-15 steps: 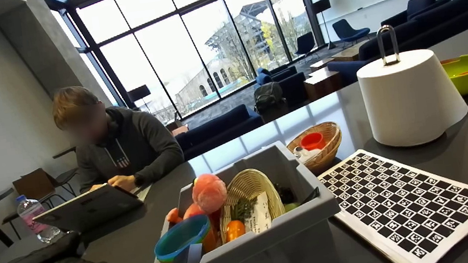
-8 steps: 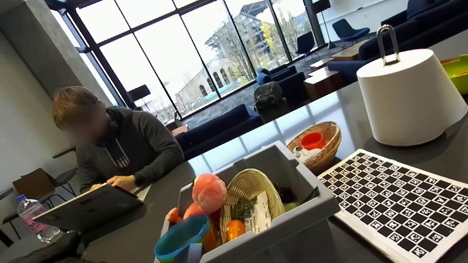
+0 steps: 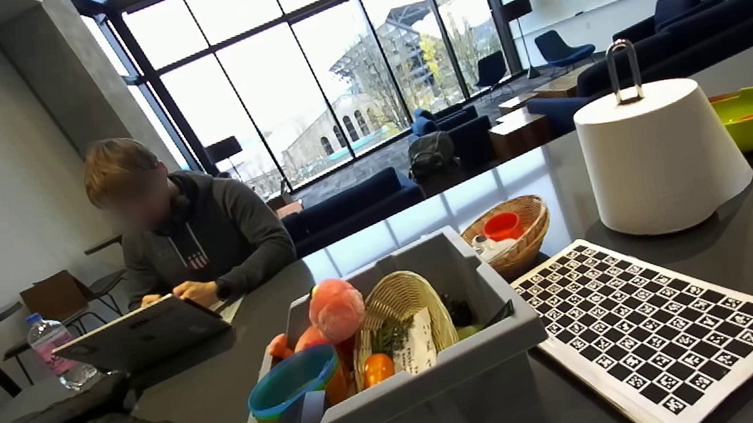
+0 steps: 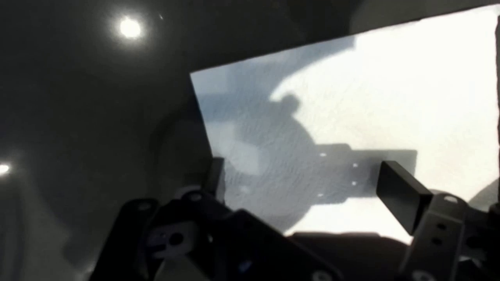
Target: Use the napkin to wipe the counter.
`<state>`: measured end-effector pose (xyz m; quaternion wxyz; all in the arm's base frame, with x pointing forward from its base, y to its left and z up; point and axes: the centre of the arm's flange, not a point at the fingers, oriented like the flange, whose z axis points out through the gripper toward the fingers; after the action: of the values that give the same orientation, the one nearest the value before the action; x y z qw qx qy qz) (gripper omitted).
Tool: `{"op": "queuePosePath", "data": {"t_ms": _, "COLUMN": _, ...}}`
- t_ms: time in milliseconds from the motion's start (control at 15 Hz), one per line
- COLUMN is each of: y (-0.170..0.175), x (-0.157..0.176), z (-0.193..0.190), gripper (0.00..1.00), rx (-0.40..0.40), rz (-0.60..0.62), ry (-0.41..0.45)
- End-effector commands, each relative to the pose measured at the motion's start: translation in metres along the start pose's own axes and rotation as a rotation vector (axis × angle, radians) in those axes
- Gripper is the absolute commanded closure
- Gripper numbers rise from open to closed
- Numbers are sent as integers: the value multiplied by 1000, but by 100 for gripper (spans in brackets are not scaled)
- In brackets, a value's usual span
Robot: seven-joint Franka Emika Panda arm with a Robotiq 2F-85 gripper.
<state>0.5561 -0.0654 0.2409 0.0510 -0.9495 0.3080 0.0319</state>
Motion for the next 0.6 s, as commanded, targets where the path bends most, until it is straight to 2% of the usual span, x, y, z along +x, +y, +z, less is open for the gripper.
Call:
{"op": "queuePosePath", "data": {"t_ms": 0, "y": -14, "x": 13, "z": 17, "gripper": 0, "rx": -85, "rz": -5, "ry": 3}}
{"op": "queuePosePath", "data": {"t_ms": 200, "y": -22, "x": 11, "z": 21, "gripper": 1, "rx": -119, "rz": -19, "ry": 7}}
{"op": "queuePosePath", "data": {"t_ms": 267, "y": -23, "x": 10, "z": 20, "gripper": 25, "rx": -125, "rz": -24, "ry": 6}}
{"op": "queuePosePath", "data": {"t_ms": 400, "y": -23, "x": 12, "z": 19, "gripper": 27, "rx": -121, "rz": -28, "ry": 12}}
{"op": "queuePosePath", "data": {"t_ms": 533, "y": -24, "x": 12, "z": 15, "gripper": 38, "rx": -110, "rz": -26, "ry": 17}}
